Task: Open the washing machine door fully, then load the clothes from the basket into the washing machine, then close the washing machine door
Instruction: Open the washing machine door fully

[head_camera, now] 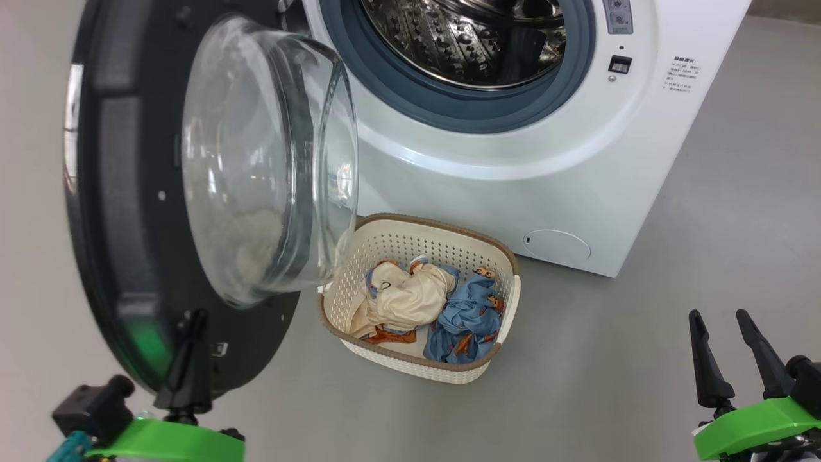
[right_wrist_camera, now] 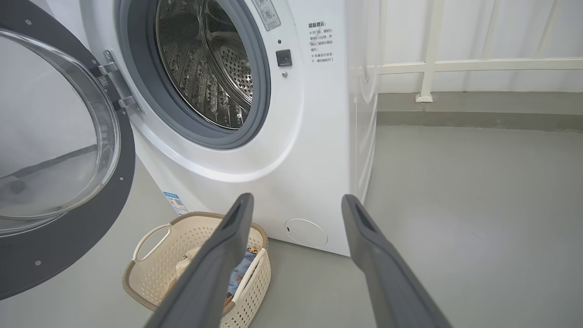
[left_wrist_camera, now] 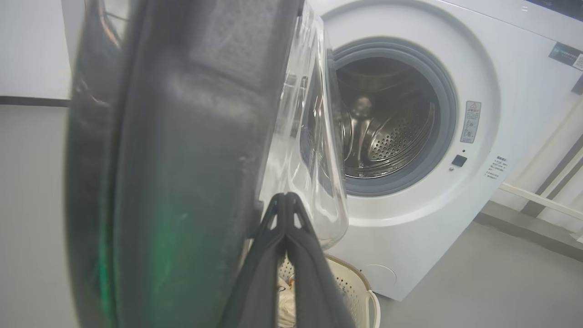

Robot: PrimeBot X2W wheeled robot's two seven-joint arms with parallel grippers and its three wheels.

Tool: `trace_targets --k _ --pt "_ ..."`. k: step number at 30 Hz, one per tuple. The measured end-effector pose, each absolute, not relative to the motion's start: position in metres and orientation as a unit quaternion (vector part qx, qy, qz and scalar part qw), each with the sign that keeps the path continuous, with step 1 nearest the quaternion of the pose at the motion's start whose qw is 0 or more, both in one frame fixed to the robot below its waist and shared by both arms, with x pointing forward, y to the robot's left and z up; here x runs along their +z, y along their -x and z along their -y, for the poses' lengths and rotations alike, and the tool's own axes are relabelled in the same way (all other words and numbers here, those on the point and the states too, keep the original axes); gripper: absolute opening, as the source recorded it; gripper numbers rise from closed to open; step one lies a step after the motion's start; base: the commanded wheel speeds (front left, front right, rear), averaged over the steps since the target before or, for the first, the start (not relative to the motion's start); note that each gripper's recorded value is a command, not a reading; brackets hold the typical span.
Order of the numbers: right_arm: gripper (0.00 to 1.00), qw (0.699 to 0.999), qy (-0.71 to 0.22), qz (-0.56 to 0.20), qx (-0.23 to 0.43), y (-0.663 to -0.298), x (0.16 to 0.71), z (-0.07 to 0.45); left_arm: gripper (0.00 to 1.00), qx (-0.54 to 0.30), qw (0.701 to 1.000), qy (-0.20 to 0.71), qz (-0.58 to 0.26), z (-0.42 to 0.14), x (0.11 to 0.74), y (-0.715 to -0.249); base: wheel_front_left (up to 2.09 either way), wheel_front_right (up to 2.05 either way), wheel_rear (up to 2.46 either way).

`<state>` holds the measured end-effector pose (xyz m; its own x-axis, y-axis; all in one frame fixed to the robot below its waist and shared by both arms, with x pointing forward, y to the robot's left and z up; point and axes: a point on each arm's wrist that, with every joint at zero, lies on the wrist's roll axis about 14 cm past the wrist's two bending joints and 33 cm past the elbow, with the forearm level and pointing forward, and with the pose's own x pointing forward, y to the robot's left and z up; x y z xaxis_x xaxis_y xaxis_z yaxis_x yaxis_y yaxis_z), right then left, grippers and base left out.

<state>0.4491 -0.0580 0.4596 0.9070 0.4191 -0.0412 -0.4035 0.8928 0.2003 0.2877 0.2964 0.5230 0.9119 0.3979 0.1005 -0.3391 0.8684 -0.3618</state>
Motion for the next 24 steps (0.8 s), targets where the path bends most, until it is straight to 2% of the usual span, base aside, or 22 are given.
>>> trace_targets --k 24 --pt "1.0 0.97 -0.091 -0.063 0.215 -0.458 0.438 0.059 0.0 0.35 0.927 0.105 0.088 -0.416 0.527 -0.273 0.0 0.0 0.0"
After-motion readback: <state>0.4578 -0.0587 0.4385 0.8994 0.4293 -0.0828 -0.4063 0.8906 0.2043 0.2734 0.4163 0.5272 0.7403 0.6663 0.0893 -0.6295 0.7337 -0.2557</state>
